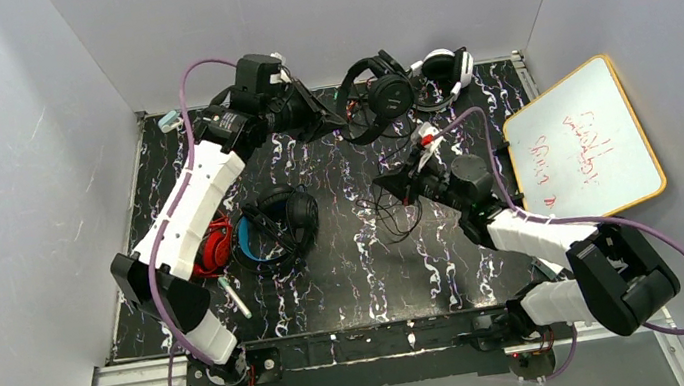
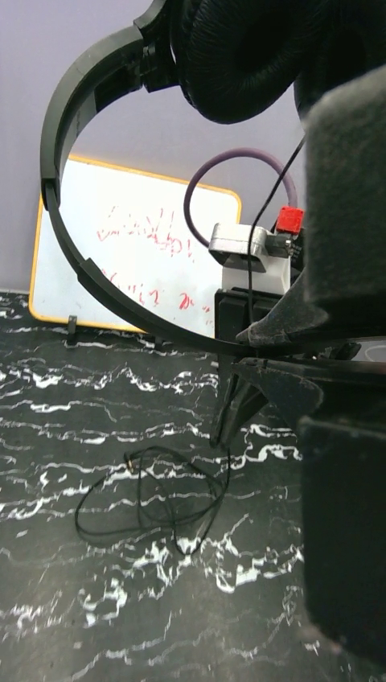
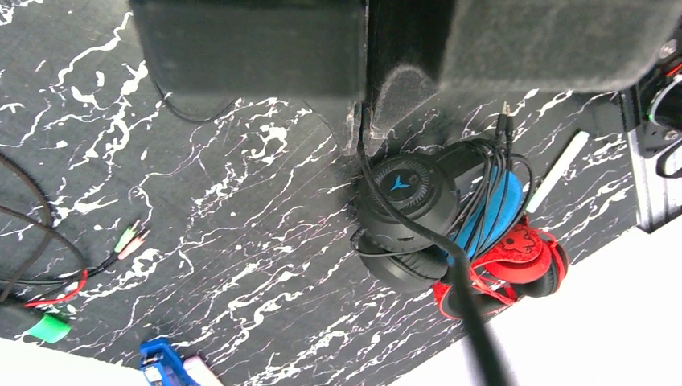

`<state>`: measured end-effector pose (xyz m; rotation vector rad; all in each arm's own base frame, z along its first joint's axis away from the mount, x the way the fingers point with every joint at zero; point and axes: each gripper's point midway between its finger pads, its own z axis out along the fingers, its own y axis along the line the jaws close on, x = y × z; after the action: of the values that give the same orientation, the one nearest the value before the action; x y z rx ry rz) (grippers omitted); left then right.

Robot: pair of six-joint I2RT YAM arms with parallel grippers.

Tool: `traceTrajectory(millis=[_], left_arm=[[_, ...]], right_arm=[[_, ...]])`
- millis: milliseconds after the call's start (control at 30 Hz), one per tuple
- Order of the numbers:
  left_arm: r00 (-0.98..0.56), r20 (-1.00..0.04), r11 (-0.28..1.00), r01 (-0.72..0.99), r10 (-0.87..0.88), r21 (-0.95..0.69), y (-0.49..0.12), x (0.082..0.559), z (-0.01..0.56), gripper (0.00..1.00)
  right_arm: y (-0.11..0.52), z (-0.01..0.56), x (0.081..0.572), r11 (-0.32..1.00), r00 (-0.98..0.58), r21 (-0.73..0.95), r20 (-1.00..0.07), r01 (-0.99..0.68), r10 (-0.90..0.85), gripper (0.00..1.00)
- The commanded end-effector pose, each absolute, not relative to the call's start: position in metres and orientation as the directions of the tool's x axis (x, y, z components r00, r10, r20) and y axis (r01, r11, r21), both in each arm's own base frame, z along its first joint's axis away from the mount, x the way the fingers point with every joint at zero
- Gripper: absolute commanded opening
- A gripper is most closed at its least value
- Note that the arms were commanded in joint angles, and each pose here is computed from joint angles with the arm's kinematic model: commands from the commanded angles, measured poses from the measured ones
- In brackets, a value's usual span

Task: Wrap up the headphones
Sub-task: Wrap the headphones cable around the headphones.

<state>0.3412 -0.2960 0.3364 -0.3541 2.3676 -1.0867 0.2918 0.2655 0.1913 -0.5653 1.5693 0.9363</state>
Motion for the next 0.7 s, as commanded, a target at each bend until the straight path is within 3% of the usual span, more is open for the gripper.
traceTrajectory(millis=[0, 333, 667], left_arm=[[-0.836, -0.325, 0.476, 0.088, -0.443, -0.875, -0.312, 0.330, 0.392, 0.00], [-0.857, -0.335, 0.483, 0.119, -0.391, -0.868, -0.314, 0.319, 0.386, 0.00], [-0.869, -0.331, 0.480, 0.128, -0.368, -0.868, -0.316, 0.315, 0.382, 0.00]], right_arm=[[0.274, 0.210, 0.294, 0.522, -0.231, 0.286, -0.958, -0.804, 0.169, 0.01], [0.242, 0.227, 0.320, 0.582, -0.266, 0.364, -0.931, -0.727, 0.251, 0.01], [0.222, 0.226, 0.333, 0.512, -0.362, 0.501, -0.863, -0.698, 0.352, 0.01]])
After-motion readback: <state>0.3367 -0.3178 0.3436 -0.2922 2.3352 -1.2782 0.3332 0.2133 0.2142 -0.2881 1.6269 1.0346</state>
